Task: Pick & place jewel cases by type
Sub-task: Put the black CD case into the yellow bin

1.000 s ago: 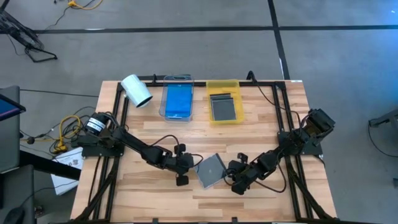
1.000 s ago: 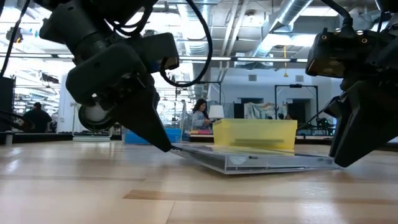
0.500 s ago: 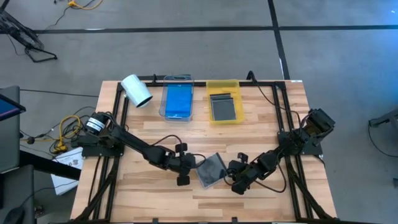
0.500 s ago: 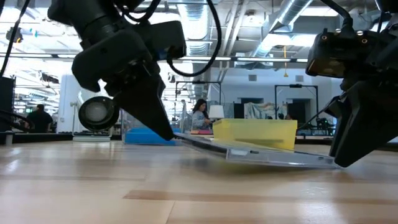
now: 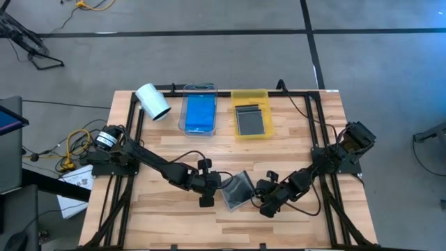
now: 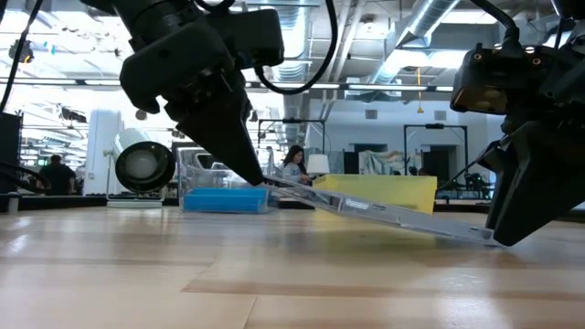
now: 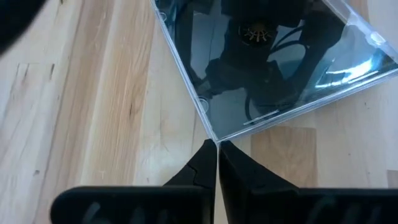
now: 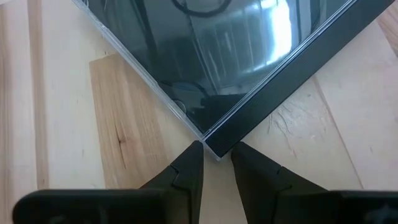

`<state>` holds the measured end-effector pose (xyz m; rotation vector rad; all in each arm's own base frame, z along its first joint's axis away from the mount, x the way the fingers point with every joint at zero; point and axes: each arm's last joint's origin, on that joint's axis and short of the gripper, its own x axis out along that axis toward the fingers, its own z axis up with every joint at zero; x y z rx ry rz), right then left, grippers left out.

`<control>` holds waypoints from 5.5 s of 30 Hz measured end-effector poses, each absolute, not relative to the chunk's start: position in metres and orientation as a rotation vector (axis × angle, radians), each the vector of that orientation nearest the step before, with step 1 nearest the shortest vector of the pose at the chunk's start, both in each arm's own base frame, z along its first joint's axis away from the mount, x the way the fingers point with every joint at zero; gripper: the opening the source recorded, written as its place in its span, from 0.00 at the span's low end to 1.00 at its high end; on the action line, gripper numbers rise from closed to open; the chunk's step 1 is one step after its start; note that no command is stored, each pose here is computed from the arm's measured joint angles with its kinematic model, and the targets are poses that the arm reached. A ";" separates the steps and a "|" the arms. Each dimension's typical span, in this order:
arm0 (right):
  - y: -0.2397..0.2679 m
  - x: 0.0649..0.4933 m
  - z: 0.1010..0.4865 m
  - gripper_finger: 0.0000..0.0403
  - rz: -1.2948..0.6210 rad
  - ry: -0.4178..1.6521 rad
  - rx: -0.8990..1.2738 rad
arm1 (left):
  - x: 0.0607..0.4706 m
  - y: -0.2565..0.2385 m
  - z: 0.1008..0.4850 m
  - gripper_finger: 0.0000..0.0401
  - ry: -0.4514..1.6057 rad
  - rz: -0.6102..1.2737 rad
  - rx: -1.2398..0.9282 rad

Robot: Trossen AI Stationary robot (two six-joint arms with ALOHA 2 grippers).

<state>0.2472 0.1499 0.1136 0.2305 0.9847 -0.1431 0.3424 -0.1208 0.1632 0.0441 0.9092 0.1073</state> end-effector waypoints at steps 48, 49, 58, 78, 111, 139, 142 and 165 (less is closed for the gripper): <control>0.182 0.214 0.111 0.19 -0.250 1.004 0.383 | 0.360 -0.127 0.200 0.00 0.854 0.096 0.144; 0.182 0.214 0.111 0.19 -0.250 1.005 0.383 | 0.360 -0.127 0.200 0.00 0.854 0.096 0.144; 0.182 0.214 0.110 0.19 -0.247 1.011 0.383 | 0.359 -0.127 0.200 0.00 0.860 0.092 0.156; 0.190 0.191 0.111 0.19 -0.274 1.107 0.362 | 0.359 -0.126 0.199 0.00 0.859 0.097 0.160; 0.093 0.153 0.107 0.61 -0.237 0.520 0.982 | 0.359 -0.127 0.199 0.00 0.857 0.087 0.172; 0.055 0.184 0.112 0.59 -0.192 0.551 0.974 | 0.360 -0.127 0.200 0.00 0.853 0.089 0.170; 0.060 0.195 0.107 0.59 -0.188 0.601 0.954 | 0.360 -0.127 0.200 0.00 0.850 0.089 0.169; 0.072 0.218 0.091 0.59 0.069 0.516 0.960 | 0.359 -0.126 0.199 0.00 0.867 0.078 0.169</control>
